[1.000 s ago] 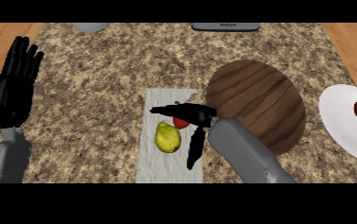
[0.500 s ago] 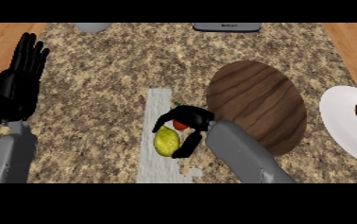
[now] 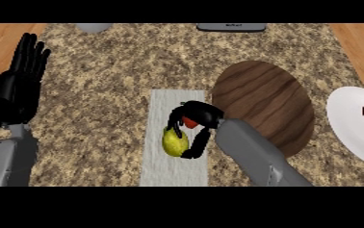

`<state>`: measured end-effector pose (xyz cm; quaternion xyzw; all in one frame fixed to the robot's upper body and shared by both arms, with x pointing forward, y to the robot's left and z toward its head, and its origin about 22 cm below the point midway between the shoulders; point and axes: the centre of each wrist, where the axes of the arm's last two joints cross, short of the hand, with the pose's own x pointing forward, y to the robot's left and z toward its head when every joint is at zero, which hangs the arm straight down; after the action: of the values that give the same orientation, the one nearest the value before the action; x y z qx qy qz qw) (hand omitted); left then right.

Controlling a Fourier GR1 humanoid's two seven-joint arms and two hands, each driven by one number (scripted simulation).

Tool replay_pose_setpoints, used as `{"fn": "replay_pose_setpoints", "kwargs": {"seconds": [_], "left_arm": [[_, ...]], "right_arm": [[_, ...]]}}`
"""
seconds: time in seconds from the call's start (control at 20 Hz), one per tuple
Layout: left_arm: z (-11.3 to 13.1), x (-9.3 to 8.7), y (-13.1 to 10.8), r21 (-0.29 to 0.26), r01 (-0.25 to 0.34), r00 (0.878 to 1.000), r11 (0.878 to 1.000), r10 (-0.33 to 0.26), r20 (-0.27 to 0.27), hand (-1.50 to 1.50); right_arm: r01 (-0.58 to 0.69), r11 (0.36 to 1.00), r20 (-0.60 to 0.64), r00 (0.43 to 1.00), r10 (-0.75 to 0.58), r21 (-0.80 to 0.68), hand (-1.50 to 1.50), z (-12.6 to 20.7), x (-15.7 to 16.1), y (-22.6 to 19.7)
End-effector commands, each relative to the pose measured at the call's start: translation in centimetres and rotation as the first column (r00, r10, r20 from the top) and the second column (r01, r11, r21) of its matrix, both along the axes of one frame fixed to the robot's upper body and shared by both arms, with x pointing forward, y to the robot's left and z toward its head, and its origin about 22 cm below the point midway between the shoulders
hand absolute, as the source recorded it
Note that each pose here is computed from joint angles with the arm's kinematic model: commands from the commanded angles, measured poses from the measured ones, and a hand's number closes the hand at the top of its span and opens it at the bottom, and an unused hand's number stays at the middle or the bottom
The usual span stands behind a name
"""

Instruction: Pick the pear from the placemat and place it in the bowl

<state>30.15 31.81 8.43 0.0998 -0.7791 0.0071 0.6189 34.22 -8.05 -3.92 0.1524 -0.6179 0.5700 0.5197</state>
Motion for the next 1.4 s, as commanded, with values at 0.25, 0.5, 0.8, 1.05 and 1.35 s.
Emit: {"fn": "replay_pose_setpoints", "kwargs": {"seconds": [0.25,0.5,0.8,1.05,1.35], "left_arm": [[0.5,0.0,0.3,0.002,-0.007,1.000,1.000,0.007,0.022,0.00],[0.9,0.3,-0.2,-0.023,0.026,0.999,0.999,-0.025,0.047,0.00],[0.6,0.5,-0.7,-0.021,0.059,0.997,0.998,-0.058,0.044,0.00],[1.2,0.6,-1.2,-0.013,0.090,0.995,0.996,-0.089,0.040,0.00],[1.6,1.3,-1.6,-0.006,0.062,0.997,0.998,-0.062,0.047,0.00]], "right_arm": [[0.223,0.854,0.411,0.911,-0.012,-0.470,1.50,11.9,6.8,-26.0],[0.325,0.828,0.590,0.808,0.009,-0.457,1.50,18.4,5.4,-34.6],[0.378,0.874,0.711,0.701,-0.053,-0.307,1.50,22.9,3.6,-39.7],[0.275,0.950,0.741,0.667,-0.076,-0.150,1.50,26.1,2.9,-41.1],[0.150,0.989,0.693,0.711,-0.115,0.011,1.50,27.8,3.5,-40.2]]}}
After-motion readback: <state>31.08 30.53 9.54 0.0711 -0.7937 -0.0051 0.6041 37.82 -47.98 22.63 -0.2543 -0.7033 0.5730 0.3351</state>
